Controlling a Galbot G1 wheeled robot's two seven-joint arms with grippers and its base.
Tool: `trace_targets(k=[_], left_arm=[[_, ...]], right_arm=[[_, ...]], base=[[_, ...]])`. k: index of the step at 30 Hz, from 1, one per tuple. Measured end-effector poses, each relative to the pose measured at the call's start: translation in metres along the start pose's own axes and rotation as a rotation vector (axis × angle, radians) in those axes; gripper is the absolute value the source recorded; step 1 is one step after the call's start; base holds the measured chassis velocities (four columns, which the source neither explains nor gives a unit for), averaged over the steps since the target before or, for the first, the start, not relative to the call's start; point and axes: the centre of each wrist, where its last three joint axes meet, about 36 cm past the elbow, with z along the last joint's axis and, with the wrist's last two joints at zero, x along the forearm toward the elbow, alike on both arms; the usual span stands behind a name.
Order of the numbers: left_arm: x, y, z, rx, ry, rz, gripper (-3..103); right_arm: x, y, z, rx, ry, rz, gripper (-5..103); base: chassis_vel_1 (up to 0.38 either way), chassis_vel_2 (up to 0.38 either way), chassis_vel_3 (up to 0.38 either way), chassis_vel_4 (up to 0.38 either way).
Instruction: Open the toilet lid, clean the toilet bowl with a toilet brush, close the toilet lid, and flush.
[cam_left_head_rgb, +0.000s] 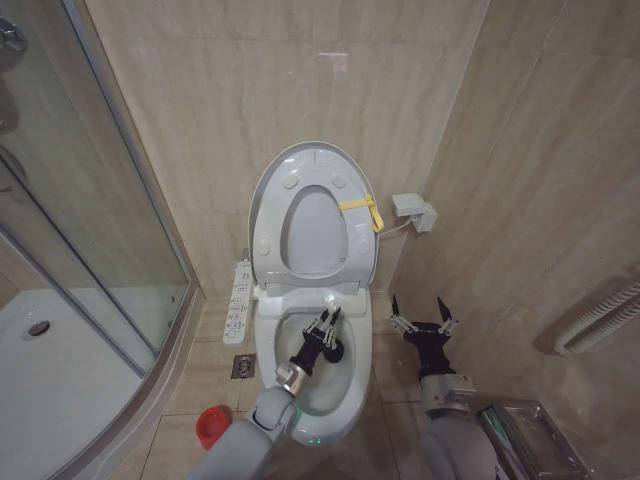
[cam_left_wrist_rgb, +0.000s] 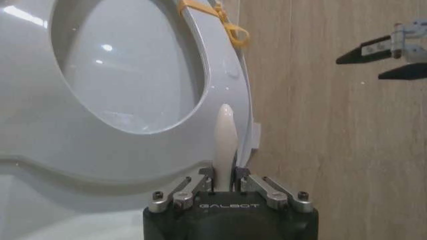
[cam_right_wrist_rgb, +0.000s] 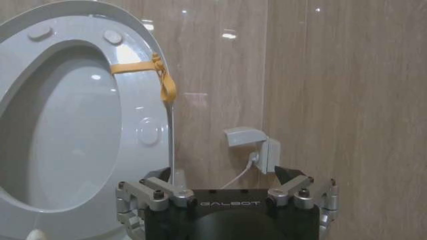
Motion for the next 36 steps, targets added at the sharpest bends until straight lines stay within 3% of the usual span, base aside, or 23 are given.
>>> trace_targets(k=[6,12,17,23,30,36], left_arm=[[-0.009,-0.002,-0.012,0.007,-0.038,0.006,19],[0.001,-0.003,0.002,-0.013,0.009,0.012,19],[-0.008,-0.009,-0.011,-0.001,-0.032,0.025,19],[0.002,-0.005,0.003,-0.021,0.018,0.026,19],[-0.013,-0.019,-0.013,0.008,-0.033,0.045,19],[0.002,-0.015,0.01,-0.004,0.03,0.04,19]], right_arm=[[0.0,0.0,0.0,0.0,0.0,0.0,100],[0.0,0.0,0.0,0.0,0.0,0.0,100],[0.0,0.0,0.0,0.0,0.0,0.0,100],[0.0,0.0,0.0,0.0,0.0,0.0,100],[0.0,0.0,0.0,0.0,0.0,0.0,100],[0.0,0.0,0.0,0.0,0.0,0.0,100]], base=[[0.0,0.0,0.0,0.0],[0.0,0.0,0.0,0.0],[0.0,0.0,0.0,0.0],[0.0,0.0,0.0,0.0],[0.0,0.0,0.0,0.0],[0.0,0.0,0.0,0.0]])
